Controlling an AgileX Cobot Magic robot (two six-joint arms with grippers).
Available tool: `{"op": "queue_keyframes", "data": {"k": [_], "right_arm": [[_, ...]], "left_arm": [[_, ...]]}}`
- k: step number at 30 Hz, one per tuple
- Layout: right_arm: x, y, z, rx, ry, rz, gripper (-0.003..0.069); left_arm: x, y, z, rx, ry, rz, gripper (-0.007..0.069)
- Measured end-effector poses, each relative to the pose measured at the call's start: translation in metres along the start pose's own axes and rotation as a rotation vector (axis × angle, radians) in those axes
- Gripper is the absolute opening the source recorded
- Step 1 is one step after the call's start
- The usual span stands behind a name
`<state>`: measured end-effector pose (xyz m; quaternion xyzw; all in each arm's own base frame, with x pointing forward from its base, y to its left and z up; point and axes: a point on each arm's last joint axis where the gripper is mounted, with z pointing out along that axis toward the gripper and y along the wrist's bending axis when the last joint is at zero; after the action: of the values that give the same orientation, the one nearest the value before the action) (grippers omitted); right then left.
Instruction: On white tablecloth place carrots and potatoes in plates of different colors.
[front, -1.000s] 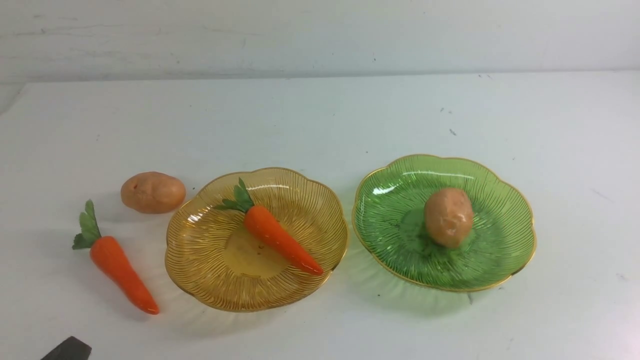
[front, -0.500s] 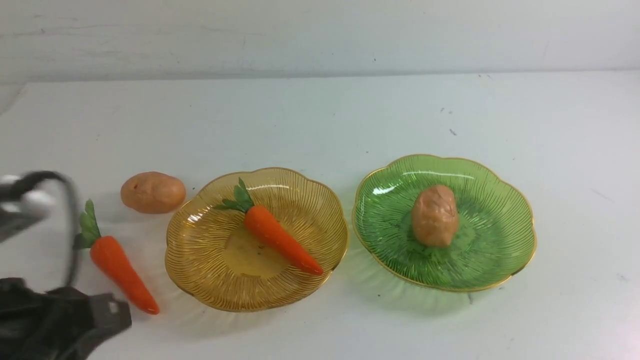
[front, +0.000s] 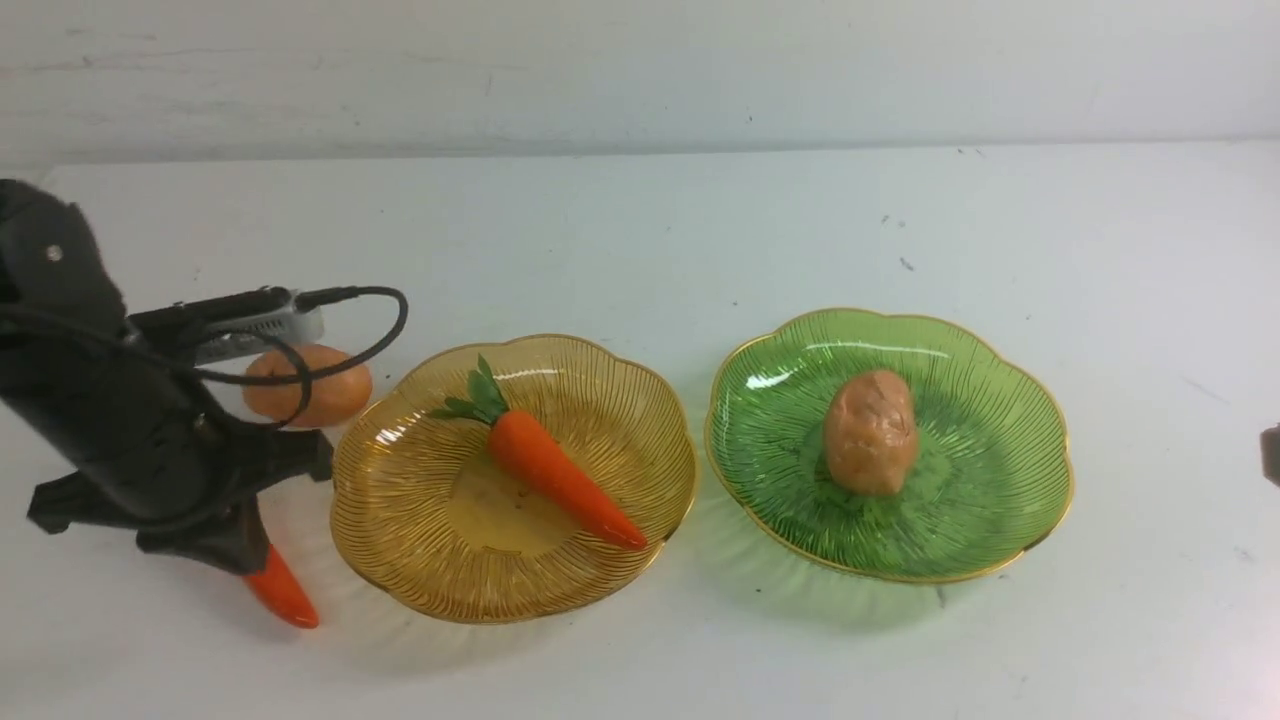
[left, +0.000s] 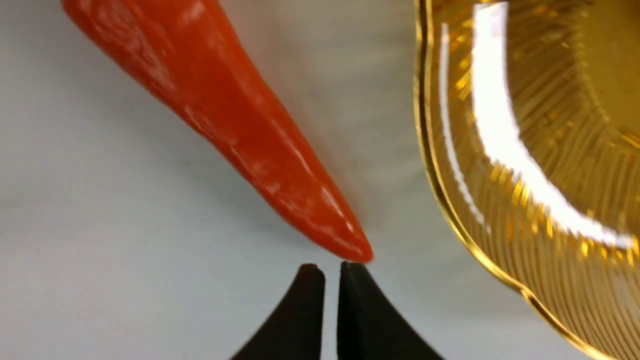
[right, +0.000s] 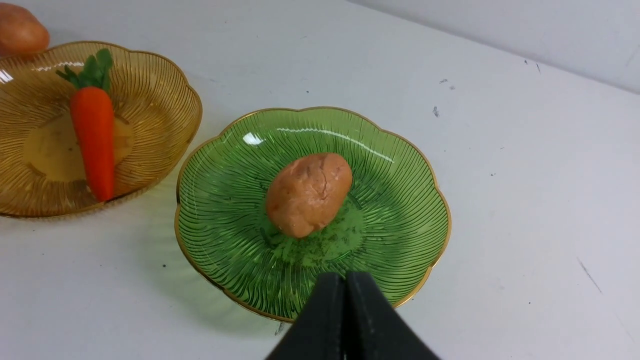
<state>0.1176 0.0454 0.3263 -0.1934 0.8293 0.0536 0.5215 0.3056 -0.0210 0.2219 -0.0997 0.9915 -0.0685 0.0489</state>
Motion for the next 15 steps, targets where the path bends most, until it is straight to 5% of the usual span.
{"op": "queue_keyframes", "data": {"k": [10, 15], "right_arm": [[0.0, 0.0, 0.0, 0.002, 0.0, -0.003, -0.0015], [0.0, 0.0, 0.0, 0.003, 0.0, -0.004, -0.0015]], "left_arm": [[-0.027, 0.009, 0.007, -0.148, -0.002, 0.009, 0.0142], [-0.031, 0.02, 0.013, -0.171, 0.001, -0.104, 0.0235]]}}
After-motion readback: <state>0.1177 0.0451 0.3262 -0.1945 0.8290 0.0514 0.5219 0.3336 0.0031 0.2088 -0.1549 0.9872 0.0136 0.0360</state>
